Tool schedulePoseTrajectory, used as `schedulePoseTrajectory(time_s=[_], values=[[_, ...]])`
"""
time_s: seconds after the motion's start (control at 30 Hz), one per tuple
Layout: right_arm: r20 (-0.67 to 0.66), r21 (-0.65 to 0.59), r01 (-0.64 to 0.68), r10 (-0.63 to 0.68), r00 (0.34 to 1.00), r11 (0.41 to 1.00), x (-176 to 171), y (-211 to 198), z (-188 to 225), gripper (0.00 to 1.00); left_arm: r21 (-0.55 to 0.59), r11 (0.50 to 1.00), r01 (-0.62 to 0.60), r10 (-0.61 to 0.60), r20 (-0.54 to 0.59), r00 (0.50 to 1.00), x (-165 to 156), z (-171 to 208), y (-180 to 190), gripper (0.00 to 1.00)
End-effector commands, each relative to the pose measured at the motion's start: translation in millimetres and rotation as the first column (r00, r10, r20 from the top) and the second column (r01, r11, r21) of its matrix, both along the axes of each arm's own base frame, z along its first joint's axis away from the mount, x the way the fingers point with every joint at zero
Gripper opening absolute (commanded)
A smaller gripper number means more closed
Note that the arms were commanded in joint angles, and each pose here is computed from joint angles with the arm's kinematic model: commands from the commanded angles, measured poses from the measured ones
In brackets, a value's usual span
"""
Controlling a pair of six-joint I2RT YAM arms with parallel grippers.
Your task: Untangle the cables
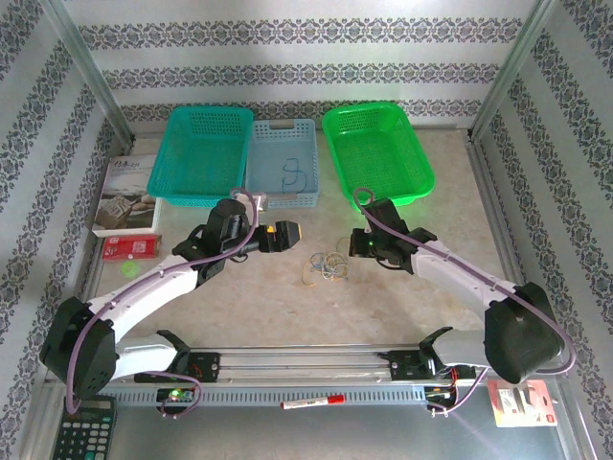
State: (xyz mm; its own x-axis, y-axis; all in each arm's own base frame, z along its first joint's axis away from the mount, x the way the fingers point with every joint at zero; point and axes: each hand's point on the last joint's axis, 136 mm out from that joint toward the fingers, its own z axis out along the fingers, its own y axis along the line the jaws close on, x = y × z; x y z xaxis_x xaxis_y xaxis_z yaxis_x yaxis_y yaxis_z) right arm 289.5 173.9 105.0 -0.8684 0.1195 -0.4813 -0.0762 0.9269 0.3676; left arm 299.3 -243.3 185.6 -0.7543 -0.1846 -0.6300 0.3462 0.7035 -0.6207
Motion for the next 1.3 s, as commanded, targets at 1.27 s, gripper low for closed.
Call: schedulePoseTrajectory(time_s=[1.27], values=[[0.386,0.293,-0.238,0.113,0.916,0.926,-24,69,223,0.00,0.082,0.985,0.152,-0.164,0.177,0.971,-2,-22,-46,1.00]])
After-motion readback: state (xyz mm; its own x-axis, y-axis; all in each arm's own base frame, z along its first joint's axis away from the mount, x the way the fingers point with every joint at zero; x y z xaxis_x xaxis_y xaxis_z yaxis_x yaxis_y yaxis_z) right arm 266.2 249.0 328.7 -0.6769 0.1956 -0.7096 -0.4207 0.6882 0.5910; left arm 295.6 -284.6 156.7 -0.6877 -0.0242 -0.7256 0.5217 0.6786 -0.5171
